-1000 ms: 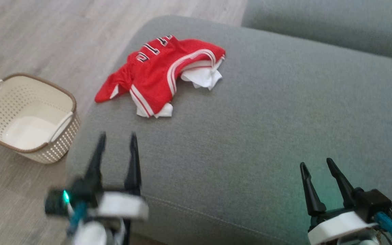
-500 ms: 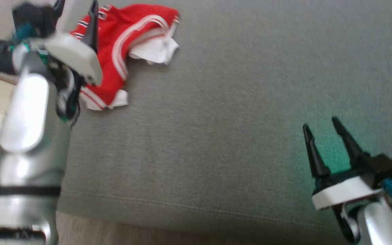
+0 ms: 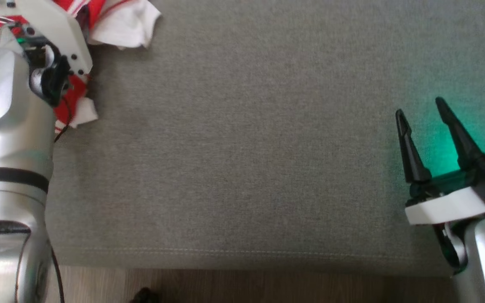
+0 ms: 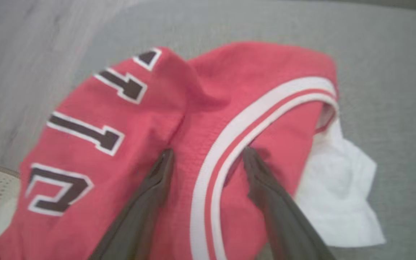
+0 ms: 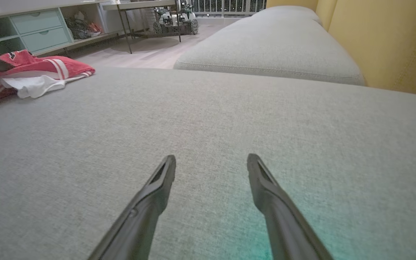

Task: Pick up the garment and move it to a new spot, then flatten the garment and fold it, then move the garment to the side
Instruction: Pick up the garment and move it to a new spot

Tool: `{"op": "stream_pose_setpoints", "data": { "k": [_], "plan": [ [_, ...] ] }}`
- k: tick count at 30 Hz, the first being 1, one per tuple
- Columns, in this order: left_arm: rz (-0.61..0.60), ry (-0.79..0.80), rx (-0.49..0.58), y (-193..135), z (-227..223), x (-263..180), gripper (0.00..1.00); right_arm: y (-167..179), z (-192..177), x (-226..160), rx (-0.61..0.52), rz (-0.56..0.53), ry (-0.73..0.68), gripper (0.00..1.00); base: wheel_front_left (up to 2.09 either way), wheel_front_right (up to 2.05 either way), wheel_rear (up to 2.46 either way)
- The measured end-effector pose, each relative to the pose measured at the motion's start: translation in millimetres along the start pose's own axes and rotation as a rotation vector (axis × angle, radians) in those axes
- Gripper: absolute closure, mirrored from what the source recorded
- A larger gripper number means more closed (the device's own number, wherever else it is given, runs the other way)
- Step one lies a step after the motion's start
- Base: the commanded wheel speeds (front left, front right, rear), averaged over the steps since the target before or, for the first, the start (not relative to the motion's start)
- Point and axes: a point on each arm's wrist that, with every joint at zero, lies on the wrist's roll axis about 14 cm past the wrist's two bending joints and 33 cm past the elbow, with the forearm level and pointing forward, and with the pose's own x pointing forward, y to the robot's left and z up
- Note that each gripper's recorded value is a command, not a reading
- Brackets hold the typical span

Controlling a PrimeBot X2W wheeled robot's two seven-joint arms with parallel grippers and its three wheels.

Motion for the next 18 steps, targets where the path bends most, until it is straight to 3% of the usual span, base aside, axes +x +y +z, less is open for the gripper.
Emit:
{"op": "stream_pose_setpoints", "data": {
  "k": [3,7,8,9,18],
  "plan": [
    [0.001,0.087,0.002,-2,-27,15,0.00,-7,-9,3,0.001,-0.011,0.016,0.00,0.00,0.00,0.00],
    [-0.002,0.104,0.017,-5,-26,29,0.00,-14,-18,3,-0.003,-0.024,0.037,0.00,0.00,0.00,0.00],
    [-0.003,0.090,0.017,-6,-24,31,0.55,-15,-20,3,-0.003,-0.026,0.040,0.00,0.00,0.00,0.00],
    [-0.004,0.072,0.017,-6,-23,32,1.00,-16,-20,3,-0.003,-0.028,0.042,0.00,0.00,0.00,0.00],
    [-0.033,-0.146,0.062,-13,0,12,1.00,-9,3,5,-0.004,-0.019,-0.016,0.00,0.00,0.00,0.00]
  ]
}}
